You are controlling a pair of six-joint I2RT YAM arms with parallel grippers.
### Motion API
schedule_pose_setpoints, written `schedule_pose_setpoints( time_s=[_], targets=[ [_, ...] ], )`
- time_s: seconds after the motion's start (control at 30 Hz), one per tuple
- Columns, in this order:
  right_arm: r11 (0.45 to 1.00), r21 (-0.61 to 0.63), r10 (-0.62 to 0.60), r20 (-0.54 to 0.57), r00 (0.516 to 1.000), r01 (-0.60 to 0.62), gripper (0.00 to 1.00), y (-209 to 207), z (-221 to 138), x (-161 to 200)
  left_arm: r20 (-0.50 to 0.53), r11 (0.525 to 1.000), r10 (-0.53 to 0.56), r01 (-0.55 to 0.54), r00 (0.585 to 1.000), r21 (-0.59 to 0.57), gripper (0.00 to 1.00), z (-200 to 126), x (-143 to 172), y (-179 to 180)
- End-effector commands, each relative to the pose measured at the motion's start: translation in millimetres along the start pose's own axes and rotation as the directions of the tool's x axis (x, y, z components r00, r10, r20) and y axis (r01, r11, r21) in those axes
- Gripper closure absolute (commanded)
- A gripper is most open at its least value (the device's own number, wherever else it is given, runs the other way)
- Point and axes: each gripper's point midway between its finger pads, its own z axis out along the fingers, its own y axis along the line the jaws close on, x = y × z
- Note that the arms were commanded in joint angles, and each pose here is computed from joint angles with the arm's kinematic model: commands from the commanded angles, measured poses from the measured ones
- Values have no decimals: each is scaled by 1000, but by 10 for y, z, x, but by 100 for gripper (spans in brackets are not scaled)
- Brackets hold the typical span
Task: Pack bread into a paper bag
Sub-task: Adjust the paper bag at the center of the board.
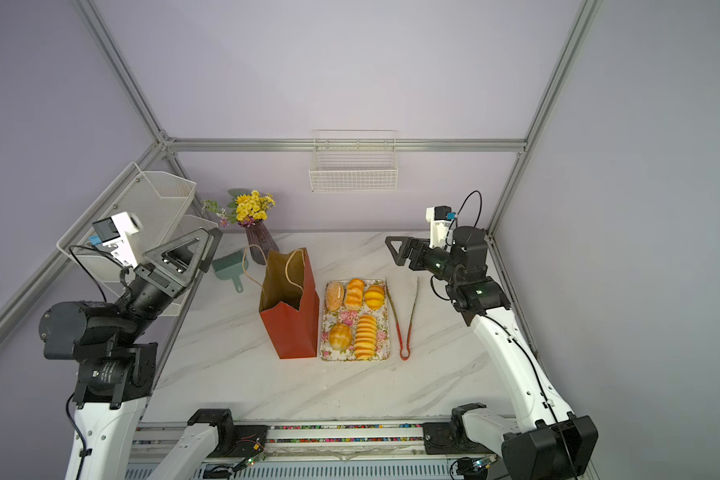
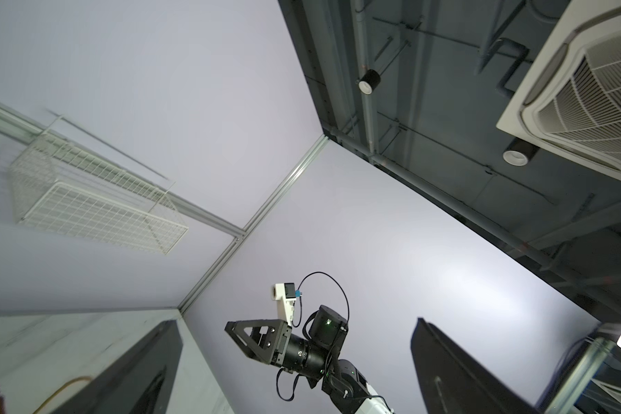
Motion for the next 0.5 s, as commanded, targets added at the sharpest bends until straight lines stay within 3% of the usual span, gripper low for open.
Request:
schedule_pose_setpoints(
  time_s=[0.0,0.07,0.13,0.17,0.27,0.33,0.47],
  targets=[
    [999,-48,19,23,1000,-18,3,151,-55,-83,4,973,148,-146,989,178,0,39,-118,-550],
    [1000,5,26,-1,1000,-26,3,61,-37,-61,-38,979,190,-187,981,79,0,127,-139,-404],
    [994,109,21,-46,999,-16,3,-109,-31,-19,-108,962,213,-227,971,-153,0,146,-170,-50],
    [986,169,15,-69,997,-3,3,-196,-48,-5,-159,927,208,-246,965,-283,0,102,-164,173],
    [941,332,-22,-132,991,65,3,-429,-159,-1,-265,765,134,-270,955,-585,0,-119,-172,739],
    [912,395,-37,-192,981,112,3,-522,-205,10,-324,640,1,-249,946,-726,5,-266,-83,1127],
    [842,510,-33,-276,961,175,3,-777,-239,59,-395,346,-324,-281,860,-895,12,-629,487,2005]
  ],
)
